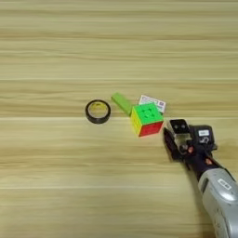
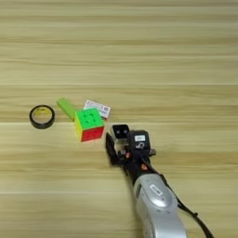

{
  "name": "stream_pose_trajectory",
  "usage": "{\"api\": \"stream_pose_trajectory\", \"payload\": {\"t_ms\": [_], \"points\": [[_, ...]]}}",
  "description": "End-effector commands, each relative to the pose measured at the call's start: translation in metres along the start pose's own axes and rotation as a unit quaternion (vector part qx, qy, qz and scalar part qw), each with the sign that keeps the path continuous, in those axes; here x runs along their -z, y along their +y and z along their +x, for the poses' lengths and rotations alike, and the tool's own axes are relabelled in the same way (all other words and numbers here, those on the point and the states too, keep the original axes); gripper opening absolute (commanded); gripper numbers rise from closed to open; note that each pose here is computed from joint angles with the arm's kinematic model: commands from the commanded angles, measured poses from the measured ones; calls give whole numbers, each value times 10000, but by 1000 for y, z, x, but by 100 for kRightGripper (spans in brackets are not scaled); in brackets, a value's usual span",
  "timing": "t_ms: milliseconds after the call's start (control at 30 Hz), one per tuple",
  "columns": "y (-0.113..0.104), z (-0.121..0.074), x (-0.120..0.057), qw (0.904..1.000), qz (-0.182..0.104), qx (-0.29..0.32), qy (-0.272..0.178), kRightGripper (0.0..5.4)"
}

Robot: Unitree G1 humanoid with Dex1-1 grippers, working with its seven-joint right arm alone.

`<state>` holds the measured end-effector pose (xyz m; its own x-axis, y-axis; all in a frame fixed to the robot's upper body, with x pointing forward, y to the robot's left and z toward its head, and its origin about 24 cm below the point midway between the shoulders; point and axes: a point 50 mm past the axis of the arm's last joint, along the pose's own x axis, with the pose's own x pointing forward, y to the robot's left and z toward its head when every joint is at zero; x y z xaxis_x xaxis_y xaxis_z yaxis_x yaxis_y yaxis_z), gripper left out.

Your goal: Move the objects on the table

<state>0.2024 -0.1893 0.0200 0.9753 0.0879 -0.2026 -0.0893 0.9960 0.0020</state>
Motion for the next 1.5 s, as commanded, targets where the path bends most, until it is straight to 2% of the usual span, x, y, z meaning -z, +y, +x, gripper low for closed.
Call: {"api": "stream_pose_trajectory", "payload": {"t_ms": [33,333,567,733,900,1100,1500], "points": [[2,3,-30,9963,-152,-59,-846,442],[-9,2,-46,9916,-219,266,-1250,538],[-6,3,-56,9878,-163,210,-1536,538],[16,5,-60,9863,25,-295,-1623,538],[41,8,-57,9842,141,-806,-1567,538],[56,10,-55,9819,178,-1097,-1531,538],[63,25,-32,9867,165,-1181,-1103,538]]}}
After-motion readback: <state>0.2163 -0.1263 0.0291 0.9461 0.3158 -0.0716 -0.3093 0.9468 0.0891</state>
